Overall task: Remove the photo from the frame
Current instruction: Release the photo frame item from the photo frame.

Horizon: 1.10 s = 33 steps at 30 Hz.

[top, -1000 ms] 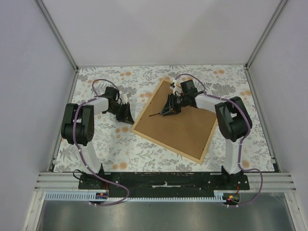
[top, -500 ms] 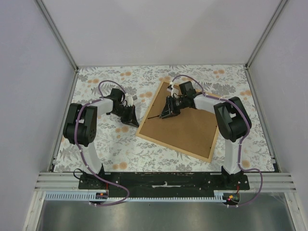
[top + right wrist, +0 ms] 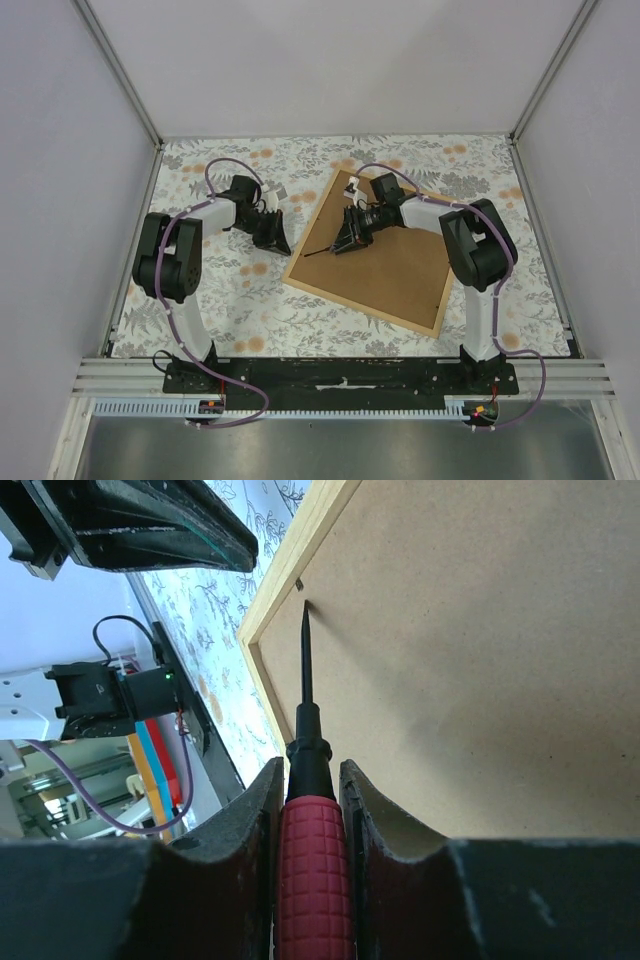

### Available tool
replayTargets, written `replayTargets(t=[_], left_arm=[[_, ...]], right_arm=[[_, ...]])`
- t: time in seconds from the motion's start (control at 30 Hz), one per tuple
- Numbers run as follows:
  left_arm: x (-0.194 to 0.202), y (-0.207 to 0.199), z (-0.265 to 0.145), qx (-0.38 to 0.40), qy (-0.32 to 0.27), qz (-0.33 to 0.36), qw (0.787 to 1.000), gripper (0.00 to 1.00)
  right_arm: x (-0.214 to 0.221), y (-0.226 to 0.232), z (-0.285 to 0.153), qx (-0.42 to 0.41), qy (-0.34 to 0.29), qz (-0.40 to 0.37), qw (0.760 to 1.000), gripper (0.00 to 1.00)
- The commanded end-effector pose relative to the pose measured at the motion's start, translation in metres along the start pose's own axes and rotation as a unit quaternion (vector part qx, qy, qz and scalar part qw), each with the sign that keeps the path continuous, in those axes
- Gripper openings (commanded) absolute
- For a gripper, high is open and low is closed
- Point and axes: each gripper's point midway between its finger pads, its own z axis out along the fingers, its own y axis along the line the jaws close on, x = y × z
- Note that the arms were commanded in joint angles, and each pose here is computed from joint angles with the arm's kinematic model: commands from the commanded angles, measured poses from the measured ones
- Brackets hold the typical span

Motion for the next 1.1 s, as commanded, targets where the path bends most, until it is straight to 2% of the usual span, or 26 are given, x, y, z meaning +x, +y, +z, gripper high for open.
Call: replayTargets(t=[0.0,0.37,0.73,1.07], left_arm=[[-0.007,-0.004,0.002,0.002,-0.006,0.009,1.0,0.14],[-0.002,-0.016,0.008,0.004,0.0,0.022,1.0,0.14],[0.005,-0.012,0.015,-0.006,0.005,0.018,1.0,0.15],[0.009,-0.014,0.021,-0.028,0.009,0.031,0.999,0.15]], right_arm=[[-0.007,-0.01,0.009,0.016,0.001,0.011,1.0,0.0],[-0.013,-0.012,0.014,0.023,-0.003,0.011,1.0,0.0],[0.0,-0.009,0.032,0.025,0.022,0.007,0.999,0.0],[-0.021,0.066,0.038,0.062,-0.008,-0.069,0.996,0.0]])
